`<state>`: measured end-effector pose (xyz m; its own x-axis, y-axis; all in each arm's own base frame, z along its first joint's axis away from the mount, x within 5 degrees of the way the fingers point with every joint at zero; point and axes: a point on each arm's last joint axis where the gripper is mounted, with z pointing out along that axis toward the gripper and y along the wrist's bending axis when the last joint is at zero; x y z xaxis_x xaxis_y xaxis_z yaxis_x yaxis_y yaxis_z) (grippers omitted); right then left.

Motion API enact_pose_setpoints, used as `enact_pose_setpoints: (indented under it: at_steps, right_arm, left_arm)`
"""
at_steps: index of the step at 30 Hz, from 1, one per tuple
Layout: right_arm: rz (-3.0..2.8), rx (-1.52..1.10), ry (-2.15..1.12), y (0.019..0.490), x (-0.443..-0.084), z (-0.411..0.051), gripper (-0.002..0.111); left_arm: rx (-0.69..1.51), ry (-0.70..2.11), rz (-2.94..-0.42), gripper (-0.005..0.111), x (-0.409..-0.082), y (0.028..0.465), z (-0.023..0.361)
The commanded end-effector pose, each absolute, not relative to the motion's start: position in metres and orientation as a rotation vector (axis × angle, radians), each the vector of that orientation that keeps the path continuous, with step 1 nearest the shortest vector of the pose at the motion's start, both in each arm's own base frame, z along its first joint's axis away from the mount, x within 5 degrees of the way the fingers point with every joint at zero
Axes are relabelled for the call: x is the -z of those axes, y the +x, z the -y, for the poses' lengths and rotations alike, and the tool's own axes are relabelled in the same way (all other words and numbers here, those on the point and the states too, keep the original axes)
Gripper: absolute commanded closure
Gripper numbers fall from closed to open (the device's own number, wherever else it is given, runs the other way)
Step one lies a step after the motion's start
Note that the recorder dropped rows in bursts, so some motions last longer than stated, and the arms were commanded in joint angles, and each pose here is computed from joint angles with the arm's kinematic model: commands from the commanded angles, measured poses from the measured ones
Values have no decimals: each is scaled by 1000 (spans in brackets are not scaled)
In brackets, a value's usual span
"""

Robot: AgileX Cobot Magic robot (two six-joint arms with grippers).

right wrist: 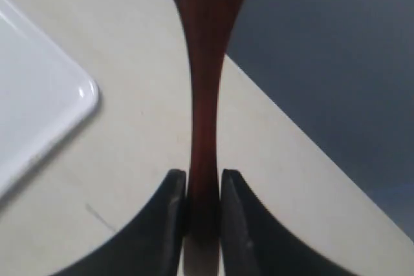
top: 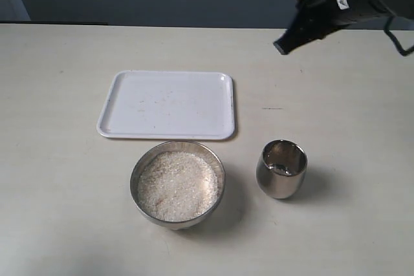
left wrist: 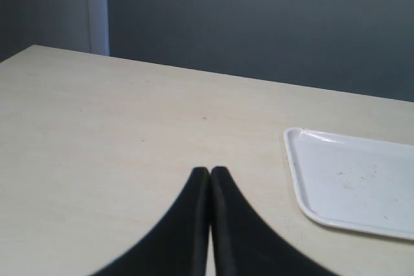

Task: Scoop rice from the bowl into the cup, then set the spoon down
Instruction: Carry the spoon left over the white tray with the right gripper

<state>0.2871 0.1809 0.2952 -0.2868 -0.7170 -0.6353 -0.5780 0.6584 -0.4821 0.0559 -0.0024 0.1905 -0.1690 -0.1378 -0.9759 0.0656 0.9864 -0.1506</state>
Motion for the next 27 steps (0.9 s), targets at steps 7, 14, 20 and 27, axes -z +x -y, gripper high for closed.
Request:
enact_pose_setpoints:
  at_steps: [7, 14, 20, 27]
  right_arm:
    - [-2044, -47, -910, 340, -254, -233, 109]
    - [-2184, -97, -1093, 349, -199, -265, 109]
    - [-2337, -158, -1391, 344, -157, -283, 109]
    - [-2381, -252, -1496, 348, -132, -295, 109]
  left_arm:
    - [191, -52, -1715, 106, -192, 56, 3]
    - [191, -52, -1715, 106, -192, 56, 3]
    - [191, -52, -1715, 106, -192, 56, 3]
    - [191, -52, -1715, 106, -192, 56, 3]
